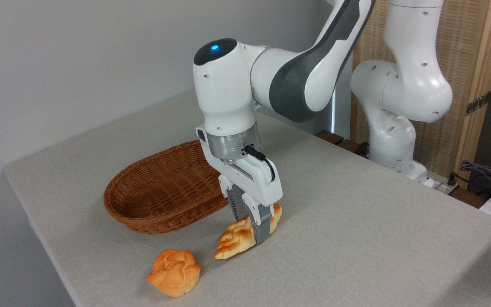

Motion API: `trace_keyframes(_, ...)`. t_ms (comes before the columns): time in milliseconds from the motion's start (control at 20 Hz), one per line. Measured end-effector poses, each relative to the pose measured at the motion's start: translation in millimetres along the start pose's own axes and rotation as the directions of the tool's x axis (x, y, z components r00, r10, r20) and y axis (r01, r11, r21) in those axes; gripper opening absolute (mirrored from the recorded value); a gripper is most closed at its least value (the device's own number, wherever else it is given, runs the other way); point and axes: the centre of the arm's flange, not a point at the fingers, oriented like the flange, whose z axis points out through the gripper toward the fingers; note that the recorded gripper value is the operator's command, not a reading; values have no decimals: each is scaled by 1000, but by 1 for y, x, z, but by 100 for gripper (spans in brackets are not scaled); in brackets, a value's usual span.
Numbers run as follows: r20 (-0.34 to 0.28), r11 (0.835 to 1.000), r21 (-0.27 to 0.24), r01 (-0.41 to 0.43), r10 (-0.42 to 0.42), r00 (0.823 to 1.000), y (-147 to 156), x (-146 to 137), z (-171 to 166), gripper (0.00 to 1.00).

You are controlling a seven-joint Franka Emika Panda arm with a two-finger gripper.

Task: Put bread into the basket
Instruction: 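Close the gripper on the braided bread loaf, then lift the braided loaf and carry it over the wicker basket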

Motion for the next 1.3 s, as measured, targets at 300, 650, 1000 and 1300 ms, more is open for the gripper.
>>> trace_keyframes(300, -1, 1000, 1, 2, -2, 1000, -2, 1, -5, 39)
trace_keyframes(650, -13, 998, -47, 34, -35, 999, -20, 12, -69, 41)
trace_keyframes(1000, -140, 983, -168, 78, -102, 985, -5, 48, -126, 62)
trace_keyframes(1300, -164, 976, -209, 56, -92, 982, 25, 111, -98, 100)
